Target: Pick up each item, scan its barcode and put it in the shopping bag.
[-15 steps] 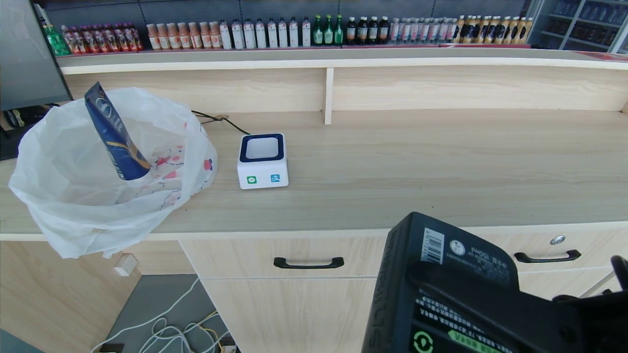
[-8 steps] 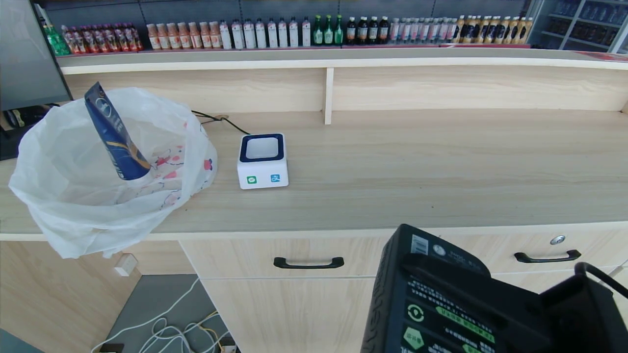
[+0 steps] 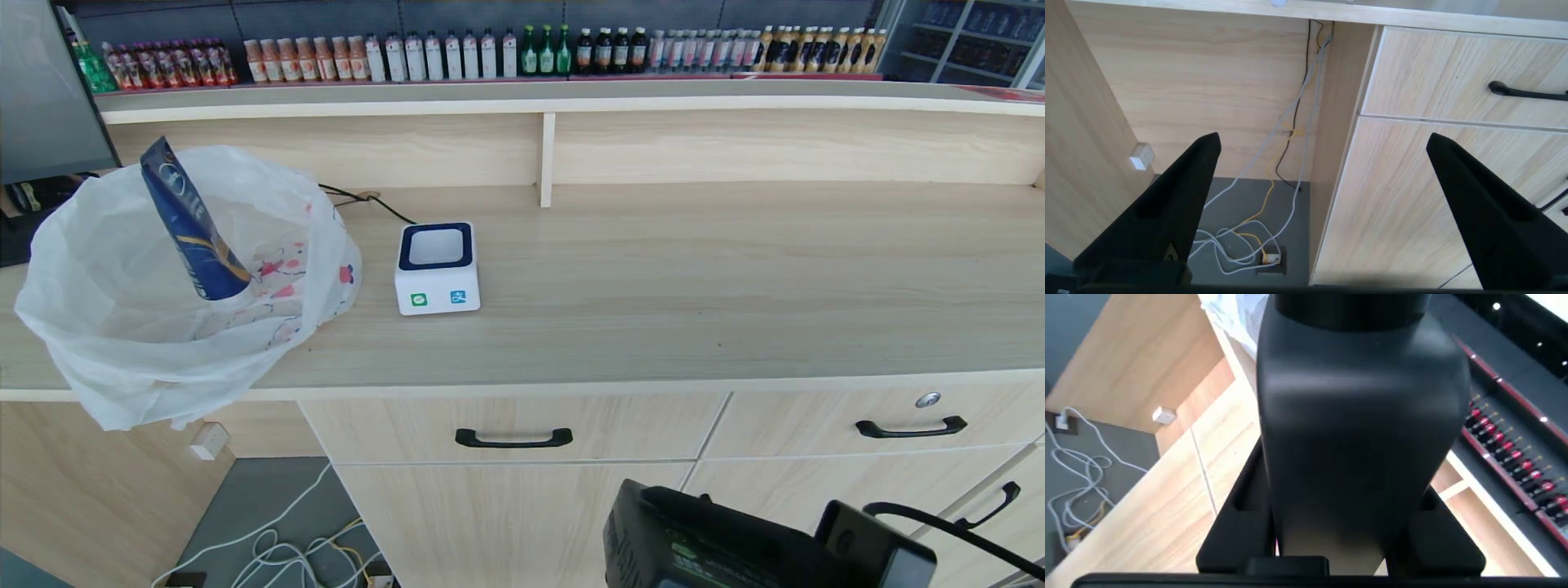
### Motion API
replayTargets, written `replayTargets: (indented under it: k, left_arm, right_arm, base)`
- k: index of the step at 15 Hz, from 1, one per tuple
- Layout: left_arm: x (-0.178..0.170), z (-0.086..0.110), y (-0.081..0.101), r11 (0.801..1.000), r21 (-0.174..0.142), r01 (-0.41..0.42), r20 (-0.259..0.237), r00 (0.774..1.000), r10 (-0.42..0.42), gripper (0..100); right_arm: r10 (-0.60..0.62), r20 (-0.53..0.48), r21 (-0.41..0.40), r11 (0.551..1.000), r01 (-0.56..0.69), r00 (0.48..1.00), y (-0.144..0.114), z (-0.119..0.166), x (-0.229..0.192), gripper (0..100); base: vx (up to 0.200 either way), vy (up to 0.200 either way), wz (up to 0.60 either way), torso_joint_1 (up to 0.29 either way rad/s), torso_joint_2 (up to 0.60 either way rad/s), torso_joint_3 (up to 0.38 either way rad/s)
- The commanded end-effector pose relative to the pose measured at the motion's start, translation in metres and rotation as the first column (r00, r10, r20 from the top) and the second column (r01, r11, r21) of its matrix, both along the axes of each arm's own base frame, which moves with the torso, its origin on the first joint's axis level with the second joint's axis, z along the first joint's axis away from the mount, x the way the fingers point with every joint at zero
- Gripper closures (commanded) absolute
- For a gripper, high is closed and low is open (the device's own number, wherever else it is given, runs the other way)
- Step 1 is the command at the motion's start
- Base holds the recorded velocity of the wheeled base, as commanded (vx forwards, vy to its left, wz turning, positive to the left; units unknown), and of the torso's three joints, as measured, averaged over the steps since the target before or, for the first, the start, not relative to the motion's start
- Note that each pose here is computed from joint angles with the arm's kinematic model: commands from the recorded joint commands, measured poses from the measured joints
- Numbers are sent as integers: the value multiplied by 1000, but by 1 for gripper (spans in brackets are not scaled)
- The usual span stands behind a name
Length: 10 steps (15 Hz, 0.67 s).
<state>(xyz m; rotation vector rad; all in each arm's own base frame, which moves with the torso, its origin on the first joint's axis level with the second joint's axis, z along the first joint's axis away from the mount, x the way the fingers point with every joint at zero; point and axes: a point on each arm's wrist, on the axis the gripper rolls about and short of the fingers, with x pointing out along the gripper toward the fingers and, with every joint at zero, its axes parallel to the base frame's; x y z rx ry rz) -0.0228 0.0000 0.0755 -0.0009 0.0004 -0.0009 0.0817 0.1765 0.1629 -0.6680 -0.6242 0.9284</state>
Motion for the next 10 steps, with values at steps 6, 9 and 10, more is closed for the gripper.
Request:
replayTargets:
  k: [6,9,10]
  left_arm:
    - [0,0,0,1000,-1,-1,0,1000,1,0]
    - [0,0,0,1000,-1,-1,0,1000,1,0]
    - [0,0,0,1000,1,-1,0,1000,1,0]
  right_arm:
    - [22,-344,187,981,46,939,1,-2,4,100]
    - [-11,-503,353,910,216,864,11,9,24,100]
    - [-16,-537,389,883,264,844,12,12,30,100]
  base:
    - [0,0,0,0,0,0]
    - [0,0,0,0,0,0]
    - [0,0,0,0,0,0]
